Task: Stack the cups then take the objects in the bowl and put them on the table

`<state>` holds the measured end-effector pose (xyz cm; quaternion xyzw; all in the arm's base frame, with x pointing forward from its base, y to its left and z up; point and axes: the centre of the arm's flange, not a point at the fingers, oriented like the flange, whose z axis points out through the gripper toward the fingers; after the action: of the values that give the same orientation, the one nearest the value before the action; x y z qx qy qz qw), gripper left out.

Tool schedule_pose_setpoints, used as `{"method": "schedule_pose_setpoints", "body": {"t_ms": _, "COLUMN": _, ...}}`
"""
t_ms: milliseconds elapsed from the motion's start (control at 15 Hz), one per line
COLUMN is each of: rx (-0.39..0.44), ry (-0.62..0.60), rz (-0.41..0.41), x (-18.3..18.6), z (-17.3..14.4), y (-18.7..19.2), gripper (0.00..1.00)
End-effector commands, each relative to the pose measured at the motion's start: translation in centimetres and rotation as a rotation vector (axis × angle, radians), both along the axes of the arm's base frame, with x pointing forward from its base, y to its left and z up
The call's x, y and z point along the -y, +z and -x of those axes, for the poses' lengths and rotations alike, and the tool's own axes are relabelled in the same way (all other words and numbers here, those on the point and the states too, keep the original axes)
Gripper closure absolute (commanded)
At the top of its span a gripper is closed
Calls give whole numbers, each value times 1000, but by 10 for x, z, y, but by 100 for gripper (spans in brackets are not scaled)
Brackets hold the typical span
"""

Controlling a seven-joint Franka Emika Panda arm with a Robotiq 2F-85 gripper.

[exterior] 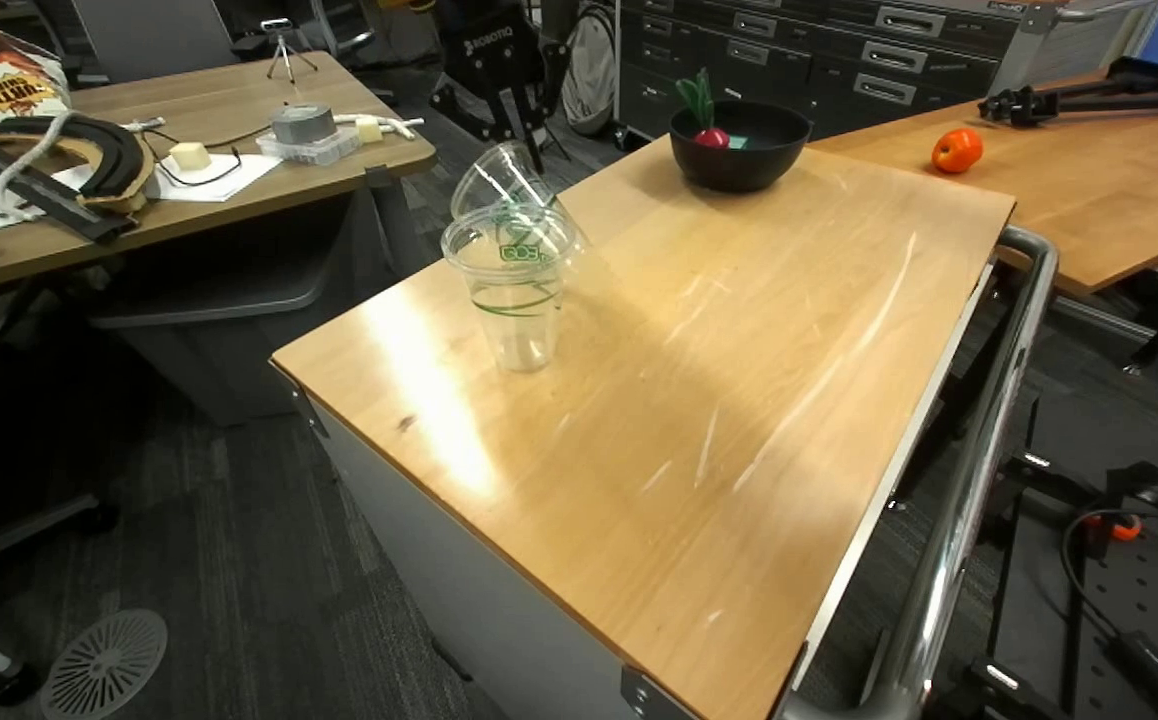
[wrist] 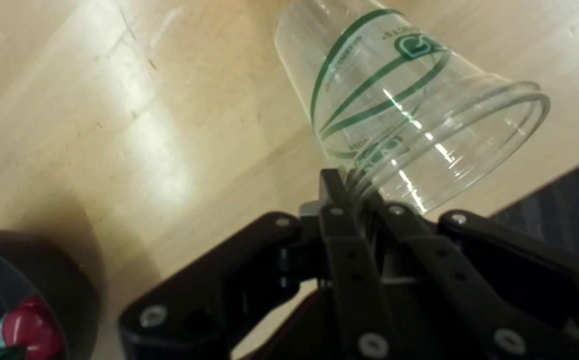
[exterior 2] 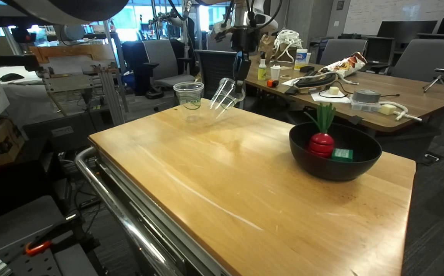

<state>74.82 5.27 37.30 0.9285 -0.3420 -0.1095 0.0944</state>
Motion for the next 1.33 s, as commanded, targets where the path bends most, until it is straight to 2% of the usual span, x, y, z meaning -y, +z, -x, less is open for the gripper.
{"method": "schedule_pose_setpoints", "body": {"t_ms": 0, "rx": 202, "ry": 21, "rz": 16, "x": -6, "z": 25, "y": 56, "gripper": 98}}
{"method": "schedule_pose_setpoints", "body": {"t_ms": 400, "rx": 556, "ry": 54, "rz": -8, "x": -15, "z": 54, "y": 144, "gripper": 98}}
{"method": "schedule_pose_setpoints", "body": {"t_ms": 533, "rx": 680, "ry": 51, "rz": -22, "x": -18, "z": 62, "y": 160, "gripper": 98}}
{"method": "schedule_pose_setpoints", "body": {"t_ms": 667, "rx": 784, "ry": 83, "rz": -89, "x": -21, "z": 63, "y": 170, "gripper": 98}}
{"method": "schedule_pose_setpoints", "body": {"t_ms": 733, "rx": 833, "ry": 79, "rz": -95, "x": -23, "z": 63, "y": 175, "gripper": 98}}
{"method": "schedule_pose_setpoints", "body": {"t_ms": 867, "rx": 898, "ry": 79, "rz": -113, "x": -30, "z": 65, "y": 180, "gripper": 98}}
{"method": "schedule_pose_setpoints", "body": {"t_ms": 1067, "rx": 943, "ry": 91, "rz": -120, "x": -33, "z": 73, "y": 181, "gripper": 98}}
{"method": "schedule_pose_setpoints", "body": {"t_ms": 1267, "rx": 934, "ry": 132, "rz": -131, "x": -31, "z": 89, "y": 181, "gripper": 98}}
